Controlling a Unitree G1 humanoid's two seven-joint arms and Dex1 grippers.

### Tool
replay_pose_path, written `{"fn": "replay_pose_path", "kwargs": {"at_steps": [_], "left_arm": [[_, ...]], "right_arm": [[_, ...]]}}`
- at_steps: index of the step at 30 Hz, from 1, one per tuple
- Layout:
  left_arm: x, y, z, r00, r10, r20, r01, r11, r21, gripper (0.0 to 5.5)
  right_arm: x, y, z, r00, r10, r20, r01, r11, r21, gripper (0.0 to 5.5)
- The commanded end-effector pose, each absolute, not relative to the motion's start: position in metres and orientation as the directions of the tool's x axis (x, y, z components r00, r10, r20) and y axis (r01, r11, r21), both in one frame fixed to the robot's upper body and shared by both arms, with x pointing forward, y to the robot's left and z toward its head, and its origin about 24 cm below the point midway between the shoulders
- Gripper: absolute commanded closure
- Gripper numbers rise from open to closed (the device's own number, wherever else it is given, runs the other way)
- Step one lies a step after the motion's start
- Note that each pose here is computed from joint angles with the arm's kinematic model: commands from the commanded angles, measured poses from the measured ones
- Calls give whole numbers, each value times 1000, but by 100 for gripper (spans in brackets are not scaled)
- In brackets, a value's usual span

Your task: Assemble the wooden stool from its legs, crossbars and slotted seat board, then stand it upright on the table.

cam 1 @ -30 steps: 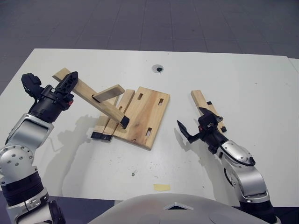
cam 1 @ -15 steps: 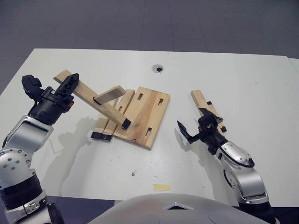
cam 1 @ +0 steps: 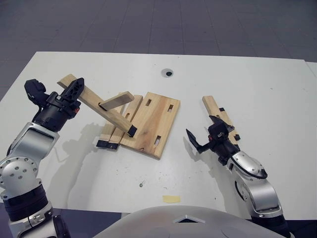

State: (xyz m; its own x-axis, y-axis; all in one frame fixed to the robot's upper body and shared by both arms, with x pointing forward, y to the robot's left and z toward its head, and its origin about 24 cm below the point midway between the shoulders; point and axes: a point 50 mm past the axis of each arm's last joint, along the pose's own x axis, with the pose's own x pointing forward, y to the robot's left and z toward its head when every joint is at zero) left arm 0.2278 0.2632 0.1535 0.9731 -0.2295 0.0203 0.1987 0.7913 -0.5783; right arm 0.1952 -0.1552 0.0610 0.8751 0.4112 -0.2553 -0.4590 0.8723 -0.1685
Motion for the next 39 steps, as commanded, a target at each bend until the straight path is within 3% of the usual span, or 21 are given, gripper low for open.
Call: {"fn": "replay_pose_path", "kwargs": {"at_steps": [1,5,8,12,15,18,22,30,38,39], "left_arm": [[224,258,148,967,-248,-60,197,876,-441,447],[220,240,146,943,-318,-98,277,913,-299,446],[213,227,134,930,-347,-120,301,908,-290,446],[197,209,96,928,-316,-196,244,915,-320,446],[182,200,72,926,-302,-226,247,938,-244,446],[169,200,53,928,-299,-224,281,953,-109,446],[157,207,17,919,-294,-263,280,956,-91,446],[194,193,53,903,-424,-78,416,904,-93,446],[221,199,51,873,-483,59,487,872,-61,444],[223,200,50,862,-503,70,506,861,-53,407]], "right_arm": [[199,-158,64,883,400,-244,-449,871,-197,10],[202,-158,67,890,394,-228,-440,872,-213,10],[203,-158,69,893,392,-221,-437,872,-219,10],[204,-158,70,897,388,-212,-432,873,-226,10],[206,-157,71,898,389,-207,-431,872,-231,10],[208,-155,71,898,390,-203,-432,870,-240,10],[211,-151,72,898,396,-191,-435,867,-244,10],[214,-144,73,893,412,-181,-446,863,-237,10],[218,-139,71,900,404,-162,-433,871,-232,10],[218,-139,70,902,401,-161,-429,874,-229,10]]}}
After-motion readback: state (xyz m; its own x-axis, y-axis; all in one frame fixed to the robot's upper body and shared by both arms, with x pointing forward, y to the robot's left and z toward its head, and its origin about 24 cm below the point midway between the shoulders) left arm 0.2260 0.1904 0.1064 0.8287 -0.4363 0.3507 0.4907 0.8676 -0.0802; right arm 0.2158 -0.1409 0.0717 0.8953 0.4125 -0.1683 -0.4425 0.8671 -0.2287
